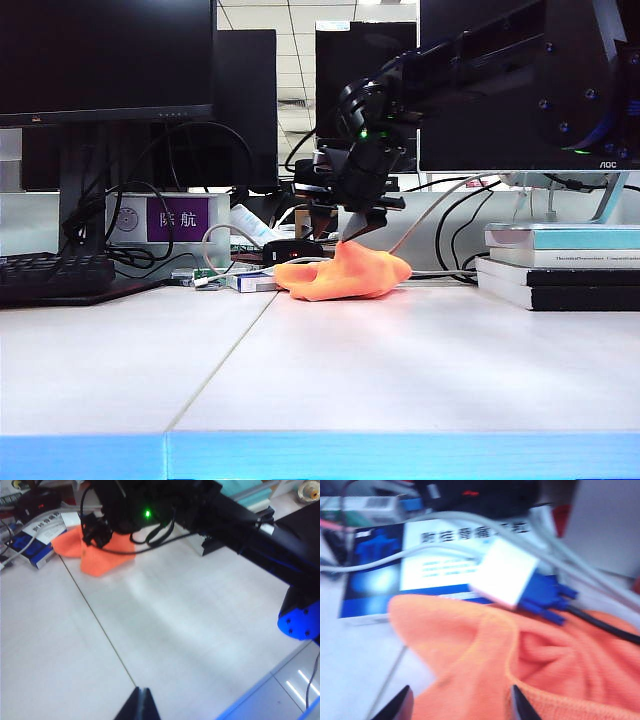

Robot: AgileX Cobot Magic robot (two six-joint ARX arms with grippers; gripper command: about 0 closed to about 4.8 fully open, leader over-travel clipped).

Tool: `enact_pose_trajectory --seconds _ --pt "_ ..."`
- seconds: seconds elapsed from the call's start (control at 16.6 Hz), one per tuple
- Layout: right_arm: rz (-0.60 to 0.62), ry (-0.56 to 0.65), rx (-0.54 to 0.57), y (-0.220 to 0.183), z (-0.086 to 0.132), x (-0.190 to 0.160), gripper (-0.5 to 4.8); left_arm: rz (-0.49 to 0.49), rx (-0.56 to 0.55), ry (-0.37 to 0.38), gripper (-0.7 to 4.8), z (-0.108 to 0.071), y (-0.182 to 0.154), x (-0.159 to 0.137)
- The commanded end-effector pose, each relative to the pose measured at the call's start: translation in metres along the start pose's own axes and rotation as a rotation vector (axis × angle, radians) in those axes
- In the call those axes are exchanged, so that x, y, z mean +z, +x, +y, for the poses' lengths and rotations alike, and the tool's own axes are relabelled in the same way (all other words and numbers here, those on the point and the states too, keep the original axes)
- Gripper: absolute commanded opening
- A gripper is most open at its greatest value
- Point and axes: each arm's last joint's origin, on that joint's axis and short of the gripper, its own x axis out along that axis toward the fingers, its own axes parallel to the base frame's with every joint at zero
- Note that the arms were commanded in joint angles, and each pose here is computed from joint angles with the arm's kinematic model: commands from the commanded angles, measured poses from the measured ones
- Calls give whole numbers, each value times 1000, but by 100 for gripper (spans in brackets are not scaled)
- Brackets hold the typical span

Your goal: Wipe the table from back to front using the rag.

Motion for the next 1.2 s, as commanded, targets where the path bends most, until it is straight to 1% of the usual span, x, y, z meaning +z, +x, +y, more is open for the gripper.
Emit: enact_pose_trajectory --seconds 0.06,0.18,0.24,0.3,0.42,0.48,0.6,0.66,0.72,0.78,0.84,0.9,0.96,1.02,1.08,1.14,1.2 --pt "-9 -10 42 -10 6 7 252 -24 1 24 -3 2 18 9" --pt "-8 -11 56 -18 7 12 252 12 2 84 -3 4 38 11" --pt "-9 -11 56 -26 8 16 252 34 3 116 -3 6 54 13" --pt "-16 -12 62 -35 9 21 252 42 10 123 -3 10 72 16" --pt "-35 -14 67 -43 10 28 252 46 6 107 -3 20 91 18" --pt "-41 -15 73 -47 12 30 252 57 -11 105 -3 20 98 18" --pt "-46 -16 100 -51 13 32 253 78 -3 96 -3 26 108 17" --pt "-50 -17 115 -53 13 34 263 78 7 94 -3 30 111 17" --pt "-51 -18 118 -55 14 35 291 74 7 100 -3 30 114 18" --pt "-51 -18 118 -55 14 35 324 68 7 108 -3 30 115 18" --pt "-52 -18 124 -58 14 37 374 49 17 116 -4 34 117 20" --pt "-51 -19 148 -61 15 38 373 36 27 104 -4 41 115 21" --pt "-51 -20 164 -65 16 40 354 31 28 95 -4 46 115 22" --pt "-48 -19 167 -67 16 40 241 26 43 86 -4 52 116 22" --pt "-46 -19 166 -68 16 41 95 18 62 74 -4 60 116 23" --pt "-43 -19 166 -69 17 41 8 6 58 60 -4 69 119 23" --pt "-41 -18 166 -69 17 41 -1 -8 35 50 -4 76 121 24"
